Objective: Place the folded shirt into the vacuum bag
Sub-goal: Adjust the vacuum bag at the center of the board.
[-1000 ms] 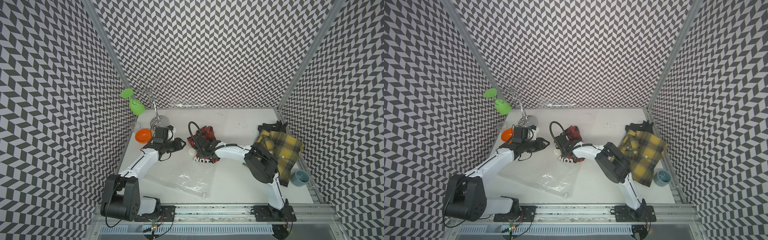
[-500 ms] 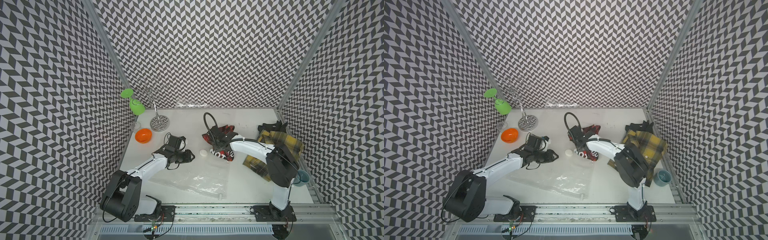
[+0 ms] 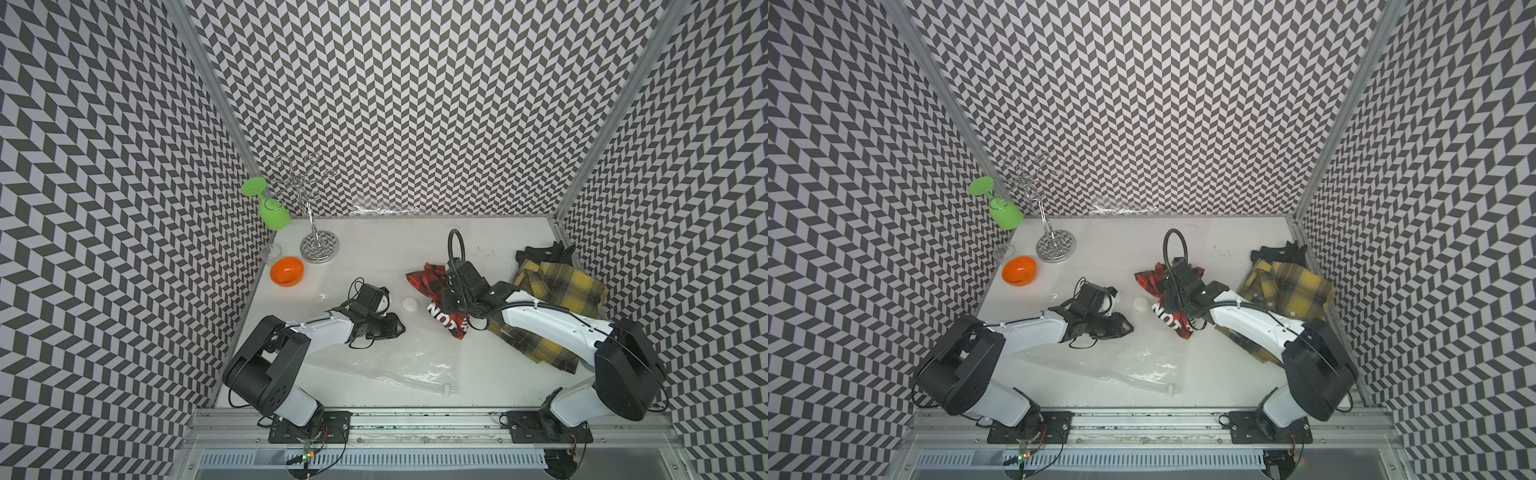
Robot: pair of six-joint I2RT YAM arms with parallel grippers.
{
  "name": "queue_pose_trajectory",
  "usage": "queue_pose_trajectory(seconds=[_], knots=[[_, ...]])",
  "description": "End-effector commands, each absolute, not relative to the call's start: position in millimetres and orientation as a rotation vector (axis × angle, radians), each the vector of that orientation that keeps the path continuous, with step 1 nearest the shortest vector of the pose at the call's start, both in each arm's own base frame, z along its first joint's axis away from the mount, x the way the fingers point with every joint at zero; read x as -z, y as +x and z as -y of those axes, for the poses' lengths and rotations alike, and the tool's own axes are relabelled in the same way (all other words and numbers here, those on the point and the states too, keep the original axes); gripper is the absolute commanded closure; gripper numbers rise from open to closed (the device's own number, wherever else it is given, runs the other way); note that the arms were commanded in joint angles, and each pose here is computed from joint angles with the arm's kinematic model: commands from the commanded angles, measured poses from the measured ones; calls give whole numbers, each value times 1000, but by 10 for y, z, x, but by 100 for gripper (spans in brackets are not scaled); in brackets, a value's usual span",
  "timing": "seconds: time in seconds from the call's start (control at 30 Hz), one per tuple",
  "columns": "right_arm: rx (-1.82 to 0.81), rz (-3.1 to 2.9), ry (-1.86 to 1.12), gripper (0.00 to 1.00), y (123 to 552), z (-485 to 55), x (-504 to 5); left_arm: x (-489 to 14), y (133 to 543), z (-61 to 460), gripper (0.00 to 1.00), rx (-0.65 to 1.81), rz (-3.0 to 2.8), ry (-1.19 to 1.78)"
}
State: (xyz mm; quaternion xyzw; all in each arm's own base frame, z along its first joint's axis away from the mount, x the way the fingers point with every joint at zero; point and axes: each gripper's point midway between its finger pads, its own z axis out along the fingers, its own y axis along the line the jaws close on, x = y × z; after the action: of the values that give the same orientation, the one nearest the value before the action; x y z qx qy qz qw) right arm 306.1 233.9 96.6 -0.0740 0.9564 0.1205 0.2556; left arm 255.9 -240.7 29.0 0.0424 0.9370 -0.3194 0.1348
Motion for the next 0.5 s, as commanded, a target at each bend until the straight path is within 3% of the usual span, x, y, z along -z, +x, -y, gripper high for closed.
queue_pose_trajectory(seconds=[0.0,0.2,0.33,0.47], knots=[[-255,-2558,-134,95,3336,-2232,-874,-47,2400,2571,62,977,-2785,102],[-44,-2650,51,96,3704,-1379,-548,49,2453,3094,62,1081,-2775,171],[-20,-2647,80,98,3993,-1334,-469,43,2670,3433,62,1138,-2758,220],[27,-2652,32,98,4217,-1331,-374,-336,2822,3563,62,1127,-2686,338]])
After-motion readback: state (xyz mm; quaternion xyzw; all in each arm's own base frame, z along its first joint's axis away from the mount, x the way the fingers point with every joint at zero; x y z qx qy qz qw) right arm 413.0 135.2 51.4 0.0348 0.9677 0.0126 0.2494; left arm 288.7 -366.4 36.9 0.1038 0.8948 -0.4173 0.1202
